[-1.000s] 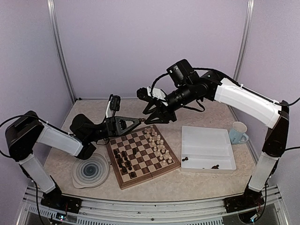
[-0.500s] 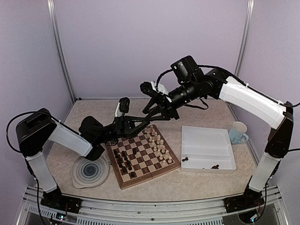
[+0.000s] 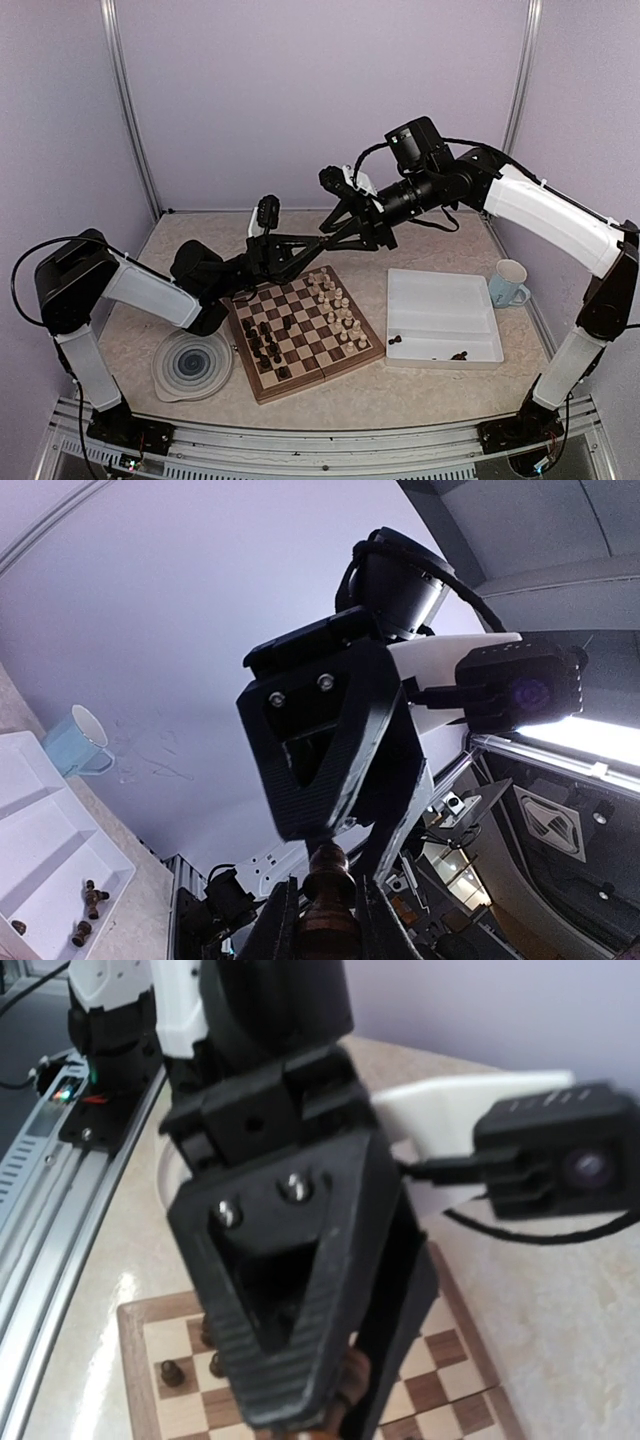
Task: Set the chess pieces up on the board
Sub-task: Pass from the left arm to the right
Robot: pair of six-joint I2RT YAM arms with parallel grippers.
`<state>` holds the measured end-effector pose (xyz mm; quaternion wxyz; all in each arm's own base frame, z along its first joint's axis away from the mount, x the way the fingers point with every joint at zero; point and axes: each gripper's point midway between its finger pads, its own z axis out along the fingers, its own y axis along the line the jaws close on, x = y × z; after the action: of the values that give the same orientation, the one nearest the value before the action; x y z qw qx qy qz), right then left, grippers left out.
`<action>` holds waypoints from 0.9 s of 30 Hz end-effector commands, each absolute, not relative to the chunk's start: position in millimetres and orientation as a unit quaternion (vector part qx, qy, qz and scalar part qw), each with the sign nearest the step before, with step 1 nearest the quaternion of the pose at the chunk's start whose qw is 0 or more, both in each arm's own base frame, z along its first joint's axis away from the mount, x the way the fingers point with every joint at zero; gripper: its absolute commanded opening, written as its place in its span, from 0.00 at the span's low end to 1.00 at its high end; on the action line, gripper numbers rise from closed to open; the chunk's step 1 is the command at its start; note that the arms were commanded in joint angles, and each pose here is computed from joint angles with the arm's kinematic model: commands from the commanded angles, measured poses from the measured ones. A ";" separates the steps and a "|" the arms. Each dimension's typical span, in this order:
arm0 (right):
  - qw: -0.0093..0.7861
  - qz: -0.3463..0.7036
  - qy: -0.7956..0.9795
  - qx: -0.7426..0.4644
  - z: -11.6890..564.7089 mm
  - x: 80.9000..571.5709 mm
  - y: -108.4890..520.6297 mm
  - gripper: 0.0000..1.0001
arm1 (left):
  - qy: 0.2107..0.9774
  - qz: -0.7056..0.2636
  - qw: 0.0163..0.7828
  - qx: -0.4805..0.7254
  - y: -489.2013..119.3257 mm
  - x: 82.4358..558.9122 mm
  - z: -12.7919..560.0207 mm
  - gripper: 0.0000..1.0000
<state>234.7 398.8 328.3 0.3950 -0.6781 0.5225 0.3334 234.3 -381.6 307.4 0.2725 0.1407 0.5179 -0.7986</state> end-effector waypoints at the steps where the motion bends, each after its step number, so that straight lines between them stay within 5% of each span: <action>1: 0.408 0.338 0.507 -0.680 339.4 227.3 394.6 0.33 | 0.399 -0.833 0.331 0.191 -359.8 206.5 357.0 0.01; 14: 0.408 0.353 0.495 -0.682 344.2 221.2 395.1 0.08 | 0.399 -0.836 0.323 0.191 -363.9 205.0 356.2 0.05; 20: 0.413 0.327 0.498 -0.689 342.6 227.7 393.4 0.01 | 0.423 -0.829 0.330 0.155 -352.2 222.5 342.5 0.41; 27: 0.399 0.236 0.518 -0.719 317.2 246.3 387.8 0.01 | 0.556 -0.731 0.380 0.107 -312.4 265.0 302.6 0.51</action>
<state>244.7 390.5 321.2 0.4021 -0.6927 0.5272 0.2837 257.3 -347.5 280.5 0.2950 0.0909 0.5555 -0.7721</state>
